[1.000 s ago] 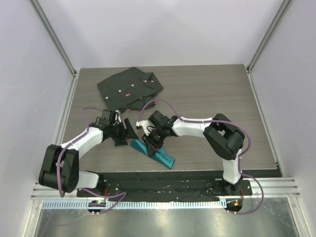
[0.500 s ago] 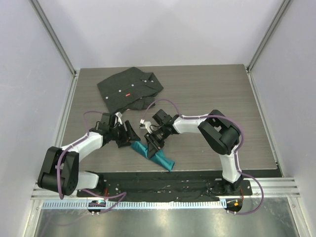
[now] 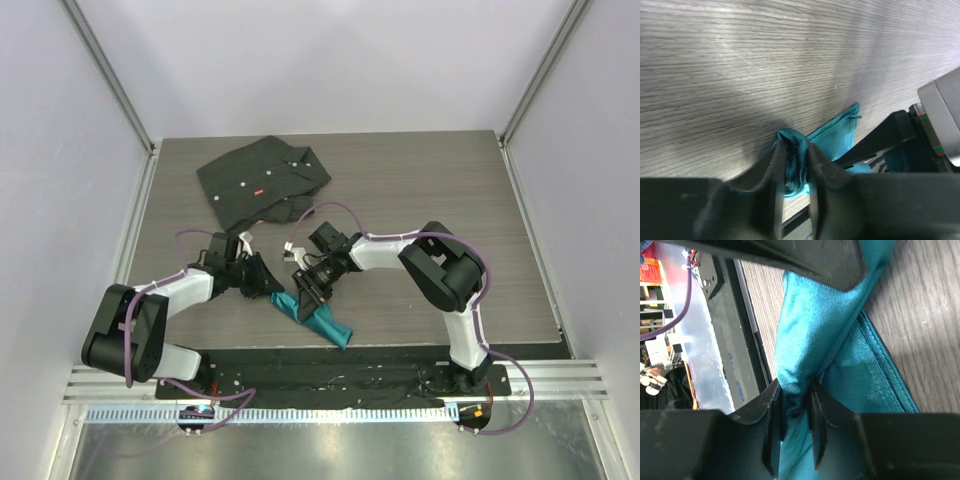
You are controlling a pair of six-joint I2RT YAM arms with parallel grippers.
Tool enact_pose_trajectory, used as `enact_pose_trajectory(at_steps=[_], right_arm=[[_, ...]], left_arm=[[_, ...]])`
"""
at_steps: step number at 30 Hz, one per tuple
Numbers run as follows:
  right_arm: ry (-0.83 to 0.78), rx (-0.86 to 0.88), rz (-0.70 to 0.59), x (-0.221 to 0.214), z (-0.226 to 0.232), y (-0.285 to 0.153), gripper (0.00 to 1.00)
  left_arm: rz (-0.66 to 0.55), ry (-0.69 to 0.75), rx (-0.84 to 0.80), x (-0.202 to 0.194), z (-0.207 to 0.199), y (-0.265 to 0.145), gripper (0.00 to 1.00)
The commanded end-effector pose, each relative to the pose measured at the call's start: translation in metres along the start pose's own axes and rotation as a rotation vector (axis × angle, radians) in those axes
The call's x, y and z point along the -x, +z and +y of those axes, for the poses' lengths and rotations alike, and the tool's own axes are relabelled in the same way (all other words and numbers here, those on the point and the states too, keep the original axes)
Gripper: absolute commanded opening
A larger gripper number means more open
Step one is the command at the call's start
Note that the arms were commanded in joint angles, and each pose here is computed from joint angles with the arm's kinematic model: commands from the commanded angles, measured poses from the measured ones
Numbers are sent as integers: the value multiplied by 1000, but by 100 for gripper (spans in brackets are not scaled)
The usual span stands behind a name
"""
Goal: Fold the napkin, place the utensils inside, and roll it up
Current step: Roll the napkin with the utensil
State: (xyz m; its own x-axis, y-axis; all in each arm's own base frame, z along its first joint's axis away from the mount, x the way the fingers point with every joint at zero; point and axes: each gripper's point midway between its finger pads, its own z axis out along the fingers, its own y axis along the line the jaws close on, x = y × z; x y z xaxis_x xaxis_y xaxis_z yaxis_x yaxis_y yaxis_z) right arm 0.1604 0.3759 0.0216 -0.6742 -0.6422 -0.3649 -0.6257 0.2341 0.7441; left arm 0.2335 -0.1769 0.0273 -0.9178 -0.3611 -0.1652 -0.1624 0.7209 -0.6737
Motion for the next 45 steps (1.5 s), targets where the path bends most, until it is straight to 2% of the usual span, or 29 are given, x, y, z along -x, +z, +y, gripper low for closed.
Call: enact_pose_trajectory(at_steps=[1, 3, 4, 6, 12, 13, 14, 18, 22, 28, 34, 38, 45], right_arm=[[40, -180, 49, -19, -32, 1, 34], [17, -206, 24, -7, -28, -6, 38], [17, -238, 19, -4, -29, -11, 45], [-13, -267, -14, 10, -20, -22, 52], [-124, -480, -105, 42, -11, -52, 66], [-184, -507, -115, 46, 3, -51, 68], [-213, -621, -133, 50, -5, -59, 69], [-352, -821, -169, 56, 8, -56, 70], [-458, -924, -196, 57, 22, -47, 70], [-525, -934, -154, 47, 27, -26, 69], [-525, -892, -88, 33, 18, -11, 58], [-522, -863, -70, 27, 16, -4, 54], [-502, -890, -22, 13, -2, 2, 55]], left_arm=[[1, 18, -37, -1, -6, 3, 15], [8, 14, -37, -3, -6, 2, 6], [12, 10, -36, -3, -5, 3, 4], [18, 5, -28, -5, -3, 3, 0], [33, -6, -10, -8, -1, 2, 0], [44, -13, 0, -10, 1, 2, 0], [47, -14, 4, -10, 1, 2, 0], [77, -30, 50, -13, 8, 2, 0], [93, -37, 75, -15, 13, 2, 0], [96, -40, 75, -14, 11, 2, 0], [96, -42, 79, -14, 11, 2, 0], [95, -43, 85, -13, 12, 2, 0], [93, -43, 89, -12, 12, 2, 0]])
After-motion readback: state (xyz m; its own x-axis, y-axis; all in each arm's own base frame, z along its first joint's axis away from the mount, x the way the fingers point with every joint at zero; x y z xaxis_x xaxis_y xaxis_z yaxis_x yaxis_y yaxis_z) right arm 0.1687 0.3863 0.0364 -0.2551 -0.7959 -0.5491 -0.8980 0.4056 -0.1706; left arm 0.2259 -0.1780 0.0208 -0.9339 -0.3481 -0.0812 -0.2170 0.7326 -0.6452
